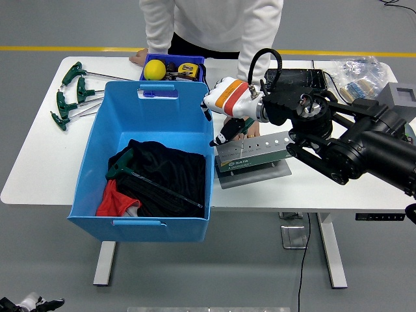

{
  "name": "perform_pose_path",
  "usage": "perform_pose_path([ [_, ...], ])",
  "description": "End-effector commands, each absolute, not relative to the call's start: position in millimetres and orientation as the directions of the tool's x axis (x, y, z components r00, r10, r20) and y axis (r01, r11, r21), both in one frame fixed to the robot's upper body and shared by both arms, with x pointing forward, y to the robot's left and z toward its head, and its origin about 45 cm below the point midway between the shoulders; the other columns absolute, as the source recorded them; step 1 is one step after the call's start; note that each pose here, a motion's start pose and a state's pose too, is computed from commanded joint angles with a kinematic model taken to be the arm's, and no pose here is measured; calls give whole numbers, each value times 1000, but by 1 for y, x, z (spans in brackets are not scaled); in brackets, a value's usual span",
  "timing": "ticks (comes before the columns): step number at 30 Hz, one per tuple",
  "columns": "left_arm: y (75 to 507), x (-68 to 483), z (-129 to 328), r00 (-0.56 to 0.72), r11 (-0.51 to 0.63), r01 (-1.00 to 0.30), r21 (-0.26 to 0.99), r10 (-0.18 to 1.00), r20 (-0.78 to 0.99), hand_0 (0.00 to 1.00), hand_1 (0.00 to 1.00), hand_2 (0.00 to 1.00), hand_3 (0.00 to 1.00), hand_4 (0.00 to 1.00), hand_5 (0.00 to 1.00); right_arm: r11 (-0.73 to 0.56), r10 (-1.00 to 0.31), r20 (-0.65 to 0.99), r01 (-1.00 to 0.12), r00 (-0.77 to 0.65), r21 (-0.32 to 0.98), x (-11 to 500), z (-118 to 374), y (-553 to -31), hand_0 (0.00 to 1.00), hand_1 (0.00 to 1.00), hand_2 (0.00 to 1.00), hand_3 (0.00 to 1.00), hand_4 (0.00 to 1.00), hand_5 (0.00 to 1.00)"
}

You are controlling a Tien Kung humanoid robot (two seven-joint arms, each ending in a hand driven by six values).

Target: Lift tool from toolbox,place it in box,lift tool from toolbox,place it in box

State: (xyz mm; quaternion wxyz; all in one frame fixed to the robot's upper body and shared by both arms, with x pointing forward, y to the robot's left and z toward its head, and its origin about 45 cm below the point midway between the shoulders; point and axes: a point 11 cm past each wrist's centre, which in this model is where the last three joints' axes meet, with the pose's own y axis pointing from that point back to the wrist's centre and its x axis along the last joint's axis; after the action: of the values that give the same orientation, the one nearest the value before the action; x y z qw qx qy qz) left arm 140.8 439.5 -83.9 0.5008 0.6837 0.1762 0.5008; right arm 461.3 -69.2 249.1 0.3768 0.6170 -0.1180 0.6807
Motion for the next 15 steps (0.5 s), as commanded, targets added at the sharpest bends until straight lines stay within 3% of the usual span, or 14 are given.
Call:
perform_pose_path([
  [15,440,141,-84,431,-436,-260,862,746,508,699,662,679,629,662,669,-642,439,894,-665,90,382,460,229,-95,708,594,620,470,984,635],
])
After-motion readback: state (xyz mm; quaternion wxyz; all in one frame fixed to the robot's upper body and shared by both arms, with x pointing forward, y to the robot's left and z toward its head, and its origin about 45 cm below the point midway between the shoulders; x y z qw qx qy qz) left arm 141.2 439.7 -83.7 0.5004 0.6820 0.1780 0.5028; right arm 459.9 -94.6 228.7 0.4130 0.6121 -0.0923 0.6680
